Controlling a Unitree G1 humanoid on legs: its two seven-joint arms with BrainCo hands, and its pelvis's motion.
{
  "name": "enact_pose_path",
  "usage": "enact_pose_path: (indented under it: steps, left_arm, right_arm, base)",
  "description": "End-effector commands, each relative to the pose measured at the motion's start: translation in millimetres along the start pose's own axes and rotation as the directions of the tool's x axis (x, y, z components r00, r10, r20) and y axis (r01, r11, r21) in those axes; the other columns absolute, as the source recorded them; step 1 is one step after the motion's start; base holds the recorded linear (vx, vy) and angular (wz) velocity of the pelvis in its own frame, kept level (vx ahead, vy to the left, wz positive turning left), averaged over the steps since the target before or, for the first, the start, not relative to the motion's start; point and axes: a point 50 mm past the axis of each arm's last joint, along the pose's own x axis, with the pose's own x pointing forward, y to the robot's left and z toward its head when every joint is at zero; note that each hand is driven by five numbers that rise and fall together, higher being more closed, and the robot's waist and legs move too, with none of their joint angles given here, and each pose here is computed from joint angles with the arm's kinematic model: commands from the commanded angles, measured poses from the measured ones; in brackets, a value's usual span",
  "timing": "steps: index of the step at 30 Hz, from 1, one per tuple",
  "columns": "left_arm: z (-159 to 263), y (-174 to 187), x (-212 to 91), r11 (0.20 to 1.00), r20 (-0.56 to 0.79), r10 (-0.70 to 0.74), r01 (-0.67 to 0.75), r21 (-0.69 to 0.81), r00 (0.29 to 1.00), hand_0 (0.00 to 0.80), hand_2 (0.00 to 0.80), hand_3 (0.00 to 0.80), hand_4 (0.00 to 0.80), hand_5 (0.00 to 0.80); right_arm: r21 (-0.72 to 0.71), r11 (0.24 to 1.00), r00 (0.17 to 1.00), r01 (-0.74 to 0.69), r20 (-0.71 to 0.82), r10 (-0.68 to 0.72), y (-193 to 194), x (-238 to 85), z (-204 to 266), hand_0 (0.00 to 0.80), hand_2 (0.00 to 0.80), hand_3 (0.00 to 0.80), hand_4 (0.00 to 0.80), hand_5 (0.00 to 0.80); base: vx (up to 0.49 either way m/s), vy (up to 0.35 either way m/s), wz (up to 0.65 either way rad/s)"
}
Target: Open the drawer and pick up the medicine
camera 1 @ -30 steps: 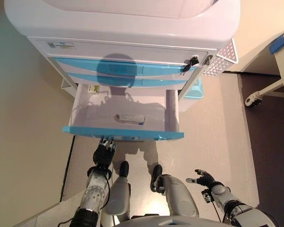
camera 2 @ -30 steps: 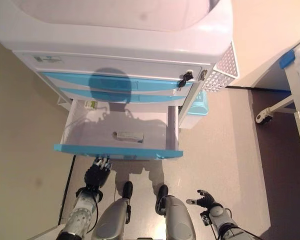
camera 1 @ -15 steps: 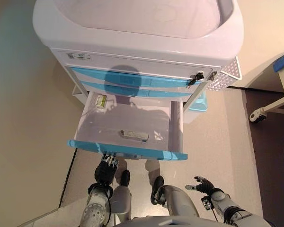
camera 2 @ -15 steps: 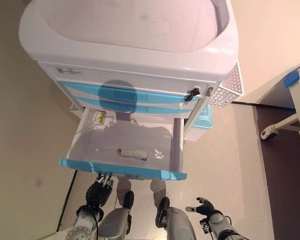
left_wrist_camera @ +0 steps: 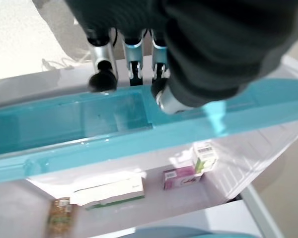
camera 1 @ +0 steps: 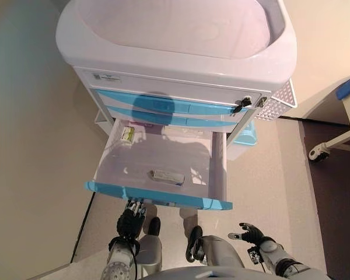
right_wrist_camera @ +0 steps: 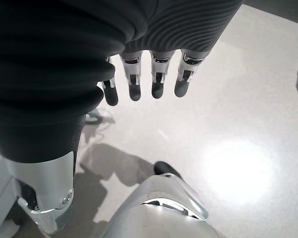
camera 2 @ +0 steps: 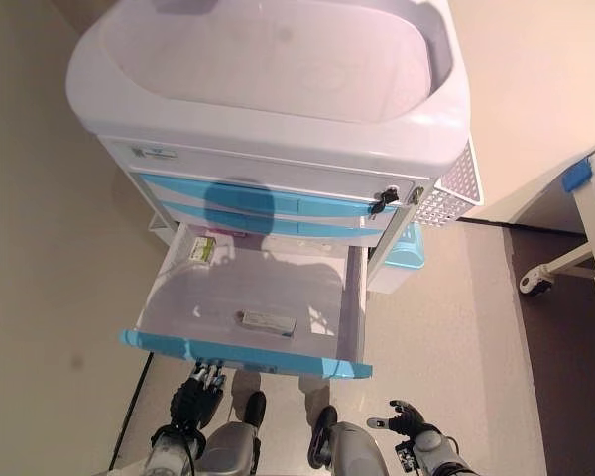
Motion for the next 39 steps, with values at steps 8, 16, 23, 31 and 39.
enact_pose_path:
  steps: [8, 16, 23, 31, 39]
  left_arm:
    - [76, -32, -16, 0.972, 0.363, -0.236, 0.217, 0.095, 0.901, 0.0, 0.0, 0.0, 0.0, 0.0]
    - [81, -13, -5, 0.947, 0.29, -0.152, 0.055, 0.315, 0.945, 0.0, 0.0, 0.0, 0.0, 0.0]
    - [78, -4, 16, 0.957, 0.299, -0.046, -0.044, 0.286, 0.953, 0.0, 0.0, 0.0, 0.0, 0.0]
    - [77, 44, 16, 0.859, 0.259, 0.182, -0.282, 0.427, 0.948, 0.0, 0.0, 0.0, 0.0, 0.0]
    - [71, 112, -7, 0.653, 0.191, 0.481, -0.495, 0.573, 0.856, 0.0, 0.0, 0.0, 0.0, 0.0]
  right_arm:
    - [-0.035, 0.997, 0.988, 0.067, -0.139, -0.072, -20, -9, -41, 0.0, 0.0, 0.0, 0.0, 0.0]
    - [-0.023, 0.996, 0.992, 0.088, -0.087, -0.089, -26, -7, -28, 0.0, 0.0, 0.0, 0.0, 0.0]
    - [-0.036, 0.996, 0.99, 0.08, -0.113, -0.083, -25, -9, -38, 0.0, 0.0, 0.0, 0.0, 0.0]
    - [-0.002, 0.993, 0.988, 0.117, -0.103, -0.117, -33, -11, -39, 0.0, 0.0, 0.0, 0.0, 0.0]
    - [0.059, 0.986, 0.984, 0.154, -0.097, -0.148, -40, -13, -41, 0.0, 0.0, 0.0, 0.0, 0.0]
  base:
    - [0.0, 0.003, 0.01]
    - [0.002, 0.003, -0.01]
    - [0.03, 0.024, -0.13]
    - [0.019, 0.018, -0.2]
    - [-0.01, 0.039, -0.17]
